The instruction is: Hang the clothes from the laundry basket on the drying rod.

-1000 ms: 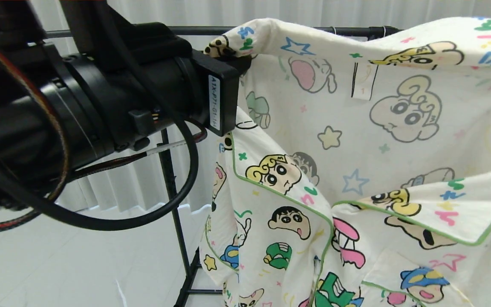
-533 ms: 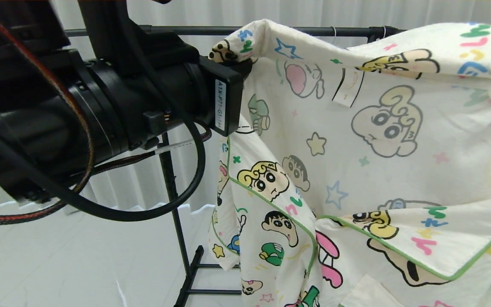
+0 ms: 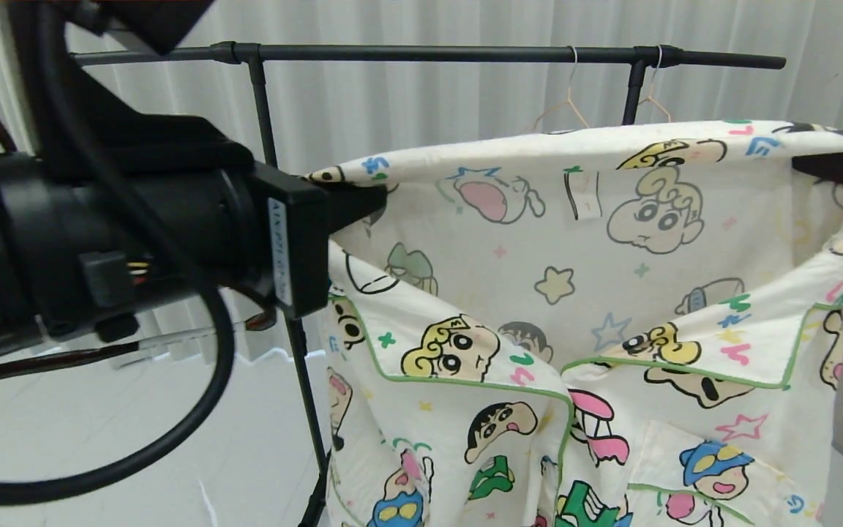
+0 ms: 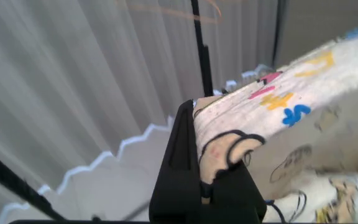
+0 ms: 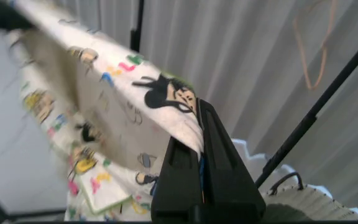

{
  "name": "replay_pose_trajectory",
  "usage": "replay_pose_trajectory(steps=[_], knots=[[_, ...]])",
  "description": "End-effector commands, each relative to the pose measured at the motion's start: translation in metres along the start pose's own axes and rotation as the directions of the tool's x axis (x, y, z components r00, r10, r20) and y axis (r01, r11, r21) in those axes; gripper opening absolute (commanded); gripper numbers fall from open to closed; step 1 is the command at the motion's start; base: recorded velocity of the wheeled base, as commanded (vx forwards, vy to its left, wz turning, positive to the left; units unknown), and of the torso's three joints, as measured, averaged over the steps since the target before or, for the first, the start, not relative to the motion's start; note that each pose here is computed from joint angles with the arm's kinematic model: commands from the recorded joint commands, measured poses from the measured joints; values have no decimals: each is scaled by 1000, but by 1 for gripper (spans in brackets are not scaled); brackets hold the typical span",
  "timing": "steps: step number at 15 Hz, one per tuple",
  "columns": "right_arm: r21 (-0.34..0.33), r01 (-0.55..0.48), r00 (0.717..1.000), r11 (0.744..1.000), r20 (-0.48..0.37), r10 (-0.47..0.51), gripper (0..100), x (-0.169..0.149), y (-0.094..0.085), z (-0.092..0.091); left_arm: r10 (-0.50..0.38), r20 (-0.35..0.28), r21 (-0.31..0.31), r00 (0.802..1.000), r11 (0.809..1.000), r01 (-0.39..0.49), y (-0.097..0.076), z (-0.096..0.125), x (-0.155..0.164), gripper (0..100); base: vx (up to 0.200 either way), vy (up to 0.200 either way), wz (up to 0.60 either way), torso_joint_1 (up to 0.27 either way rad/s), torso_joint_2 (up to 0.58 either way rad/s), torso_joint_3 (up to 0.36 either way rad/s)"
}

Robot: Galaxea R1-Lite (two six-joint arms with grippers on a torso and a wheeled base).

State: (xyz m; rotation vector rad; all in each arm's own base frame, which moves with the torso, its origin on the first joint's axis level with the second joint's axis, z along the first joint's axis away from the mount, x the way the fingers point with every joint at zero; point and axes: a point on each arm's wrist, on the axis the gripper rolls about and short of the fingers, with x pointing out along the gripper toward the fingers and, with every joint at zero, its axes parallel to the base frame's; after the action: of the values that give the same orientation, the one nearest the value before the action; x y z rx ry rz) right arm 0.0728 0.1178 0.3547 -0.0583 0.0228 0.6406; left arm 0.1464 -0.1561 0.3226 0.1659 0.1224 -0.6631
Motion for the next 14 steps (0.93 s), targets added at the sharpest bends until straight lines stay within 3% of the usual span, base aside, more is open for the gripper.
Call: replay_pose_trajectory(steps=[1, 4, 8, 12, 14], knots=[[-2, 48, 999, 999, -6, -48, 0, 20, 2, -12, -24, 37, -46, 999, 999, 26, 2, 7, -40, 0, 0, 0, 0, 0, 0, 0], [20, 70, 997, 997, 35, -71, 0, 48, 11, -22, -135, 4, -86, 991, 987, 135, -9, 4, -69, 0, 0, 0, 0, 0, 0, 0], [35, 69, 992, 997, 101, -72, 0, 84, 25, -23, -239, -1, -69, 971, 969, 239, -15, 0, -95, 0, 0, 0, 0, 0, 0, 0], [34, 71, 991, 997, 107, -74, 0, 89, 27, -24, -301, 8, -48, 954, 952, 301, -22, 0, -101, 0, 0, 0, 0, 0, 0, 0], [30, 75, 989, 997, 125, -78, 0, 80, 24, -21, -288, 7, -21, 958, 957, 288, -23, 0, -102, 0, 0, 0, 0, 0, 0, 0]])
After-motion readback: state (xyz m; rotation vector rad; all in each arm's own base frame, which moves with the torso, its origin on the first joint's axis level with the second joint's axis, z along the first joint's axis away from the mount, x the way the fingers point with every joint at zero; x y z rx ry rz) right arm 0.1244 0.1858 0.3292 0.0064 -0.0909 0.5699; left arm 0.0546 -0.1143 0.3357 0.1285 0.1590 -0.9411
